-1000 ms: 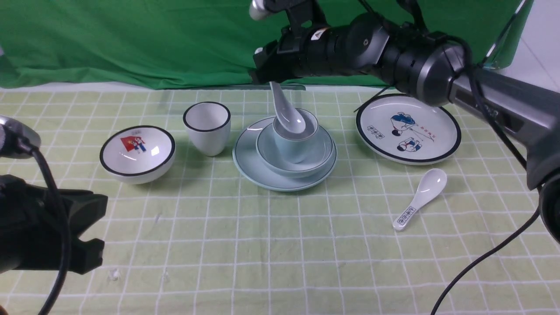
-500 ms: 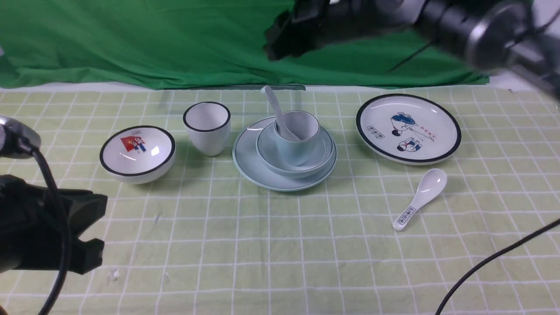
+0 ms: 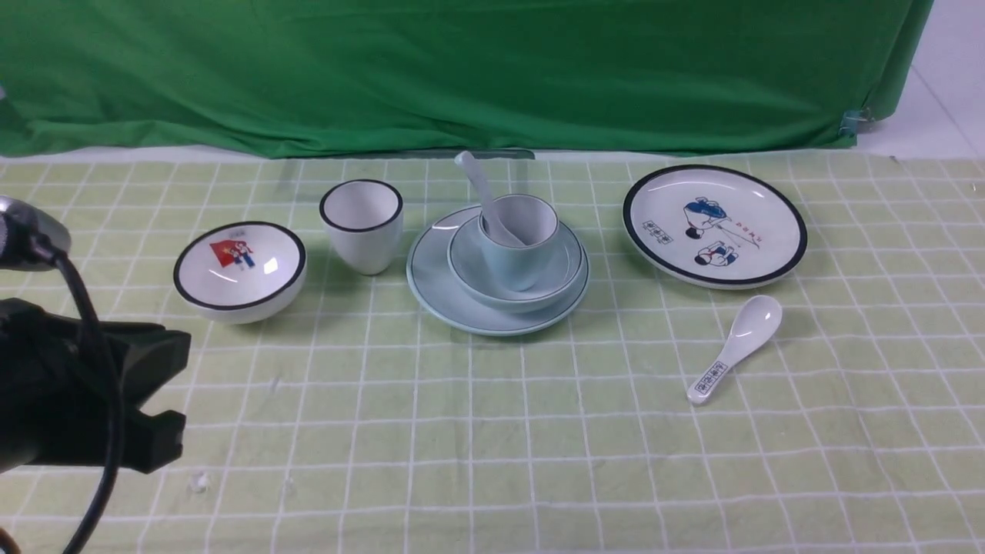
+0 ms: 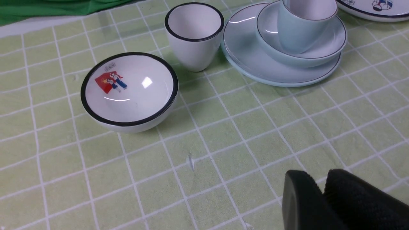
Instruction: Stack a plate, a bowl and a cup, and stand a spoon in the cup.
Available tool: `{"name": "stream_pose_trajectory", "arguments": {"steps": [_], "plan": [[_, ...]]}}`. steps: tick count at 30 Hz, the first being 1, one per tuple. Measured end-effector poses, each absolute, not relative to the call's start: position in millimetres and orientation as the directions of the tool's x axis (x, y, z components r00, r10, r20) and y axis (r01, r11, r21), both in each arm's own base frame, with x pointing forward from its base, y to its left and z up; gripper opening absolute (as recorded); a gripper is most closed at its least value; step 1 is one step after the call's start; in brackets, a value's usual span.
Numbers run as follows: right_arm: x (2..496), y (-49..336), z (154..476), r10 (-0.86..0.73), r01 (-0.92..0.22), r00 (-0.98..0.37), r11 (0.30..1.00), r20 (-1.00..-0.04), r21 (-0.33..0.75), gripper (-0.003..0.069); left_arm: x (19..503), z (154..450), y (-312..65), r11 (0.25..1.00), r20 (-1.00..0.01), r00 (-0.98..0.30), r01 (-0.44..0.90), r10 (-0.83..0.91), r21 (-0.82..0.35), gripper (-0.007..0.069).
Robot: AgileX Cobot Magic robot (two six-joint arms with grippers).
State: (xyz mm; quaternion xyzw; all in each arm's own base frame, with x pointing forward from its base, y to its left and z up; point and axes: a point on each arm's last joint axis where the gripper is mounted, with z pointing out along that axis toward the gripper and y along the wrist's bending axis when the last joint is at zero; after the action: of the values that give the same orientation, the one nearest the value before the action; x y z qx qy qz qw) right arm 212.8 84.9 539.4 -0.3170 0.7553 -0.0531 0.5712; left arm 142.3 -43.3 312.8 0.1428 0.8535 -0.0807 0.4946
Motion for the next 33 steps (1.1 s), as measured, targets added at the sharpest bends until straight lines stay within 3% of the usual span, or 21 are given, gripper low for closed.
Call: {"name": "stream_pose_trajectory", "arguments": {"steps": [5, 9, 12, 13, 14, 16, 19, 23, 33], "plan": [[178, 69, 511, -0.508, -0.414, -0.154, 0.812, -0.848, -0.412, 0.0011, 142, 313, -43, 0.946, -0.867, -0.47, 0.323, 0.163, 0.003, 0.0076], [146, 59, 461, -0.402, -0.415, -0.112, 0.85, -0.909, -0.325, 0.0011, 142, 313, -43, 0.946, -0.868, -0.468, 0.323, 0.163, 0.004, 0.0078], [111, 51, 409, -0.231, -0.435, -0.03, 0.879, -0.973, -0.195, 0.0011, 142, 313, -43, 0.946, -0.869, -0.468, 0.323, 0.163, 0.004, 0.0081], [106, 49, 408, -0.212, -0.435, -0.015, 0.881, -0.977, -0.184, 0.0011, 142, 313, -43, 0.946, -0.869, -0.468, 0.323, 0.163, 0.004, 0.0081], [95, 45, 380, -0.146, -0.433, 0.007, 0.891, -0.989, -0.135, 0.0011, 142, 313, -43, 0.946, -0.869, -0.468, 0.323, 0.163, 0.004, 0.0084], [87, 41, 367, -0.107, -0.429, 0.029, 0.896, -0.994, -0.109, 0.0013, 142, 313, -43, 0.946, -0.869, -0.468, 0.323, 0.163, 0.004, 0.0085], [73, 34, 319, -0.058, -0.419, 0.048, 0.905, -0.997, -0.073, 0.0022, 142, 313, -43, 0.946, -0.869, -0.468, 0.323, 0.163, 0.004, 0.009], [70, 32, 273, -0.074, -0.42, -0.01, 0.905, -0.997, -0.063, 0.0035, 142, 313, -43, 0.946, -0.868, -0.468, 0.323, 0.164, 0.005, 0.0095], [70, 32, 196, -0.152, -0.429, -0.203, 0.902, -0.967, -0.052, 0.0051, 142, 313, -43, 0.946, -0.868, -0.468, 0.323, 0.164, 0.005, 0.0101]]}}
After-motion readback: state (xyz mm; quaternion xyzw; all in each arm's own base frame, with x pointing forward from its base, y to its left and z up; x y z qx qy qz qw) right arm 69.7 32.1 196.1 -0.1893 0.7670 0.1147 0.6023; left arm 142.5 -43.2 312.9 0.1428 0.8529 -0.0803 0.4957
